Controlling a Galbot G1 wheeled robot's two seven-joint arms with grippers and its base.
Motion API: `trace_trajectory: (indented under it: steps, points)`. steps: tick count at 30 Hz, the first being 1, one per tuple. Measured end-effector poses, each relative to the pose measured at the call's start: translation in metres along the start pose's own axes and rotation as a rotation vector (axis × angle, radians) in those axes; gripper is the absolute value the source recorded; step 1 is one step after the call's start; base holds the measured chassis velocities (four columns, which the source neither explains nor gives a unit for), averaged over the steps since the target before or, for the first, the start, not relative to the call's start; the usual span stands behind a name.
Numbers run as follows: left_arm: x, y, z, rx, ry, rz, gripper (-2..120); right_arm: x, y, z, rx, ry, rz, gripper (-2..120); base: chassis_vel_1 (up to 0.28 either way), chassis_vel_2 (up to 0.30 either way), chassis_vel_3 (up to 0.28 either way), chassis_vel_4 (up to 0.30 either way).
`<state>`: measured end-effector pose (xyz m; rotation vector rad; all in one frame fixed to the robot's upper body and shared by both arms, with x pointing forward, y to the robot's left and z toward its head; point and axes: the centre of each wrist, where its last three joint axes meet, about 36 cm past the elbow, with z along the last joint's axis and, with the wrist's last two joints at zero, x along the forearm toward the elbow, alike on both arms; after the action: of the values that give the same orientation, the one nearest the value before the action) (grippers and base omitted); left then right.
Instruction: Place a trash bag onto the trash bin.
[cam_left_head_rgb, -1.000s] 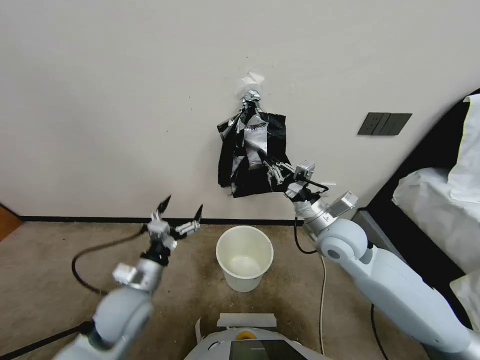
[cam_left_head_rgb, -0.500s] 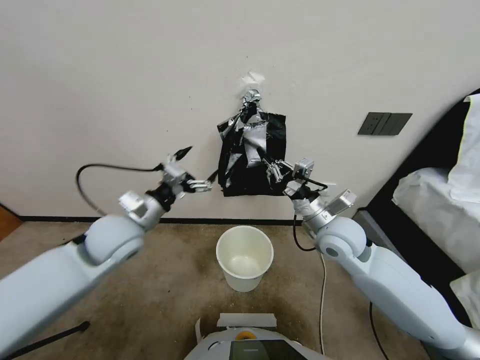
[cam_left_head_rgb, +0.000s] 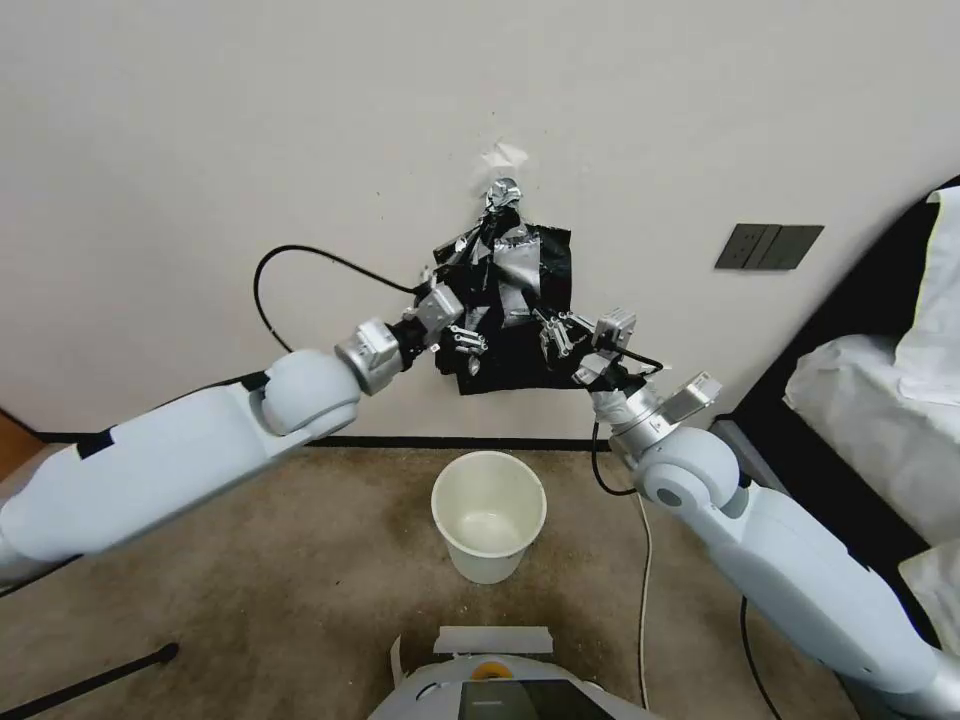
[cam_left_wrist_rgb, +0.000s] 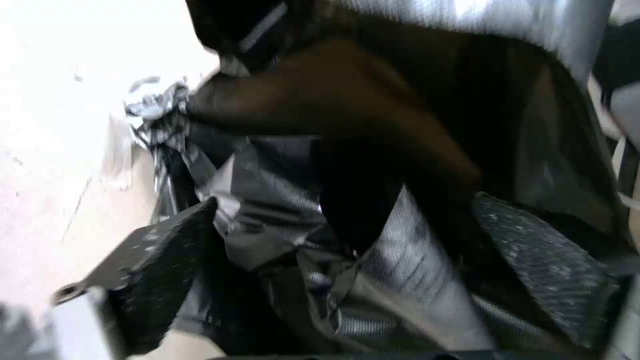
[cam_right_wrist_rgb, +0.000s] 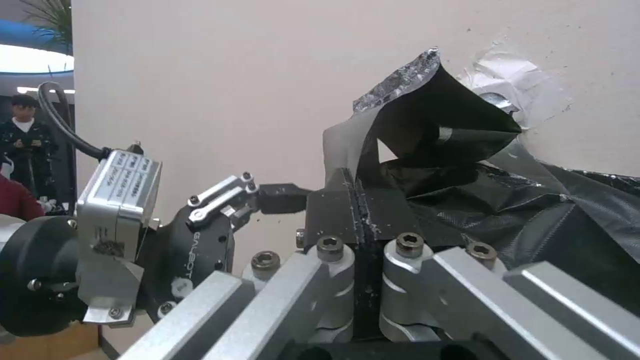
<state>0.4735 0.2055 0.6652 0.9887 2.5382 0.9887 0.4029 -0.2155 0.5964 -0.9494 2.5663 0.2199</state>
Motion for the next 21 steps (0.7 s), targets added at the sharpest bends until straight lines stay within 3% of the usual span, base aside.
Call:
trace_trajectory:
  steps: [5, 9, 21]
  points:
    - [0.0003, 0.0007, -0.0007, -0.007, 0.04, -0.003, 79, -0.0011, -0.0002, -0.0002, -0.001, -0.004, 0.0, 0, 0.0, 0.0, 0.0, 0.0]
    - [-0.0005, -0.0001, -0.0005, -0.008, 0.067, -0.019, 57, -0.0011, 0.0, -0.0009, -0.002, -0.004, -0.002, 0, 0.0, 0.0, 0.0, 0.0]
    - [-0.0003, -0.0032, -0.0083, 0.016, 0.136, -0.045, 19, -0.0018, 0.0008, -0.0033, -0.005, -0.009, -0.008, 0, 0.0, 0.0, 0.0, 0.0]
